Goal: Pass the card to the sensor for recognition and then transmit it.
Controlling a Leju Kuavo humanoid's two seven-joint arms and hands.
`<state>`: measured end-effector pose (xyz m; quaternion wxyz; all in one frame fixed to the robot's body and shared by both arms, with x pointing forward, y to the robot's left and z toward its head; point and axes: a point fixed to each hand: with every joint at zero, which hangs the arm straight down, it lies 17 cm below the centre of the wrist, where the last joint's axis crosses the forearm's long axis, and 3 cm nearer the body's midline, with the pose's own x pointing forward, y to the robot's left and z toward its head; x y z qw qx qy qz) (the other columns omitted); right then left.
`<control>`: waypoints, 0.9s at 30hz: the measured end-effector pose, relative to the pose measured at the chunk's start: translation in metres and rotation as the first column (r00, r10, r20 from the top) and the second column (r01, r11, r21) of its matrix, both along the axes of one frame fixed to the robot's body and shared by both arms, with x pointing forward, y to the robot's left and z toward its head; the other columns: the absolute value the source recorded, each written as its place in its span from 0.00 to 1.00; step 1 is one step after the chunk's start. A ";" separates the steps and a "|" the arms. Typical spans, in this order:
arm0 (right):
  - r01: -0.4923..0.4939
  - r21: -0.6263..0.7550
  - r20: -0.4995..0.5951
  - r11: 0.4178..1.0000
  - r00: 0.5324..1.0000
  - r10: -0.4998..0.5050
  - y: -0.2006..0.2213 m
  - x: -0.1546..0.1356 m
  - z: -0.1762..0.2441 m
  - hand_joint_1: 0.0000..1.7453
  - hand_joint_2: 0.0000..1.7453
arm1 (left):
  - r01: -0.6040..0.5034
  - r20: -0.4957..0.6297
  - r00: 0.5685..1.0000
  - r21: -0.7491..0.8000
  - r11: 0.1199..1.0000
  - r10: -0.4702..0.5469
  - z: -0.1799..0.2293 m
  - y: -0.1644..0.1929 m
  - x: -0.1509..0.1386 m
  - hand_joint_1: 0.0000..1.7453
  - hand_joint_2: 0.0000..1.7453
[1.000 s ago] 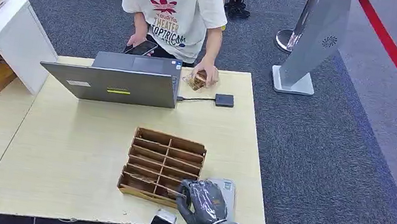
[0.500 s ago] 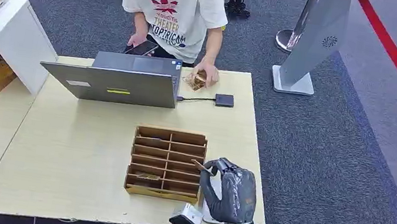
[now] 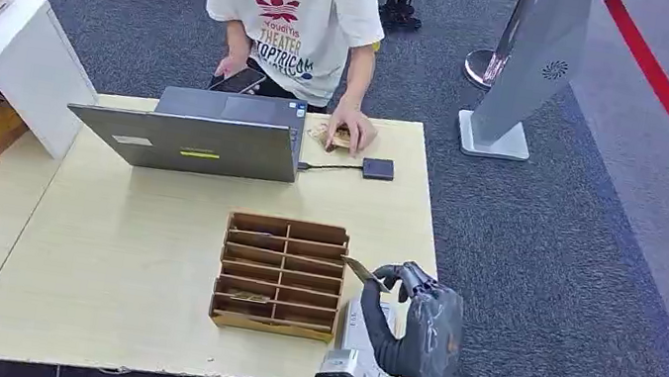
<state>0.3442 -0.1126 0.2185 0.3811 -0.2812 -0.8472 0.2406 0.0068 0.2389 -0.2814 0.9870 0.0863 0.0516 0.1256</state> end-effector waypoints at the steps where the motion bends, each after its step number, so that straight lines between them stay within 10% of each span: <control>1: 0.001 0.006 0.010 1.000 1.000 -0.001 -0.001 -0.001 0.003 1.00 1.00 | -0.003 0.000 1.000 0.000 1.000 0.003 0.000 0.000 0.000 0.00 1.00; 27: -0.022 0.046 0.218 0.999 0.976 0.012 0.014 0.027 0.093 1.00 1.00 | 0.004 -0.003 1.000 0.005 1.000 -0.004 0.000 0.003 -0.001 0.00 1.00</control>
